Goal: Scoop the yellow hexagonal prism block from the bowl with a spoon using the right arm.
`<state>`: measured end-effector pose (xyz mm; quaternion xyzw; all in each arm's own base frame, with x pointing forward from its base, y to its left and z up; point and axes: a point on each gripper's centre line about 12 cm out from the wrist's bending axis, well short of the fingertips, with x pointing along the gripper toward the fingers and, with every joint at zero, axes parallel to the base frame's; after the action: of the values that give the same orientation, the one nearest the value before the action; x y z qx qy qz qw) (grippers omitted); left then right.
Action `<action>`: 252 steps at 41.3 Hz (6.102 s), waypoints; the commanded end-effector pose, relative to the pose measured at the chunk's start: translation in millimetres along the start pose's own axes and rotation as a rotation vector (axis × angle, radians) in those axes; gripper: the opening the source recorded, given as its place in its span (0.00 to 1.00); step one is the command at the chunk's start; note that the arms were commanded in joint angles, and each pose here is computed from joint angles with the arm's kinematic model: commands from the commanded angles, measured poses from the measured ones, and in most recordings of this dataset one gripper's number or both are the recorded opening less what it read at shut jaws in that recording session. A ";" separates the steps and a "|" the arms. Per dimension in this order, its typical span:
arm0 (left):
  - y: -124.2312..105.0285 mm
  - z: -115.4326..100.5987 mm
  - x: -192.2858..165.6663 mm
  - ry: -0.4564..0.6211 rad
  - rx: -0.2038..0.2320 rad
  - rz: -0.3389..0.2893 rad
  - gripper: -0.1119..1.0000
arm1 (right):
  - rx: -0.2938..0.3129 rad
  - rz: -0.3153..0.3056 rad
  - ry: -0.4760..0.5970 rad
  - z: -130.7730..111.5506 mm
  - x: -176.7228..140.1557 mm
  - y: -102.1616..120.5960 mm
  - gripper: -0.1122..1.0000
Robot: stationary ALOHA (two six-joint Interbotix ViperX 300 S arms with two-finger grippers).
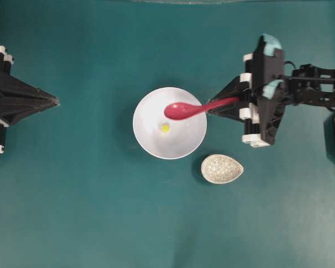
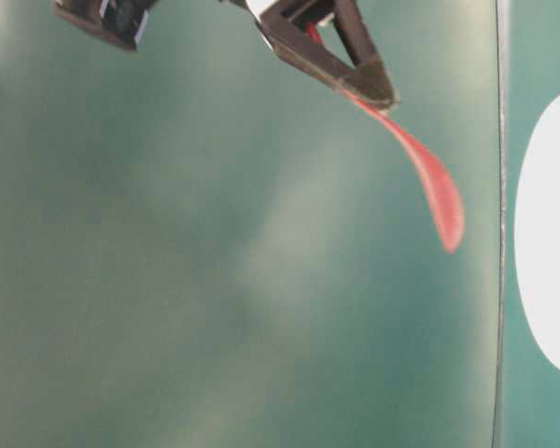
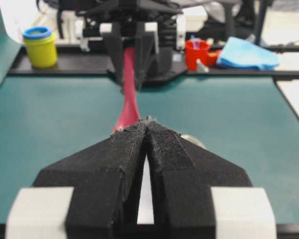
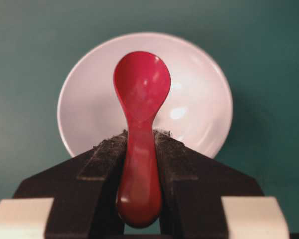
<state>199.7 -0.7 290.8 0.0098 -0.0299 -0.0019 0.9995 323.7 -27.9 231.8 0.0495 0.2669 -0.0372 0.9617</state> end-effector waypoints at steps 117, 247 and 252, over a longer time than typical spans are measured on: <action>0.5 12.3 2.1 -0.037 0.002 0.002 0.13 | -0.029 0.003 0.163 8.8 66.4 -17.5 0.31; 0.5 16.6 1.6 -0.063 -0.017 0.001 0.13 | 0.042 0.173 0.230 -107.5 -22.7 65.6 0.45; 0.5 16.6 1.6 -0.063 -0.017 0.001 0.13 | 0.043 0.177 0.231 -107.0 -24.0 66.1 0.53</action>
<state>198.3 -0.7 295.5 0.0013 -0.0452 -0.0023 0.9990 254.0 49.5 151.3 0.0953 0.3789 0.0439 0.9195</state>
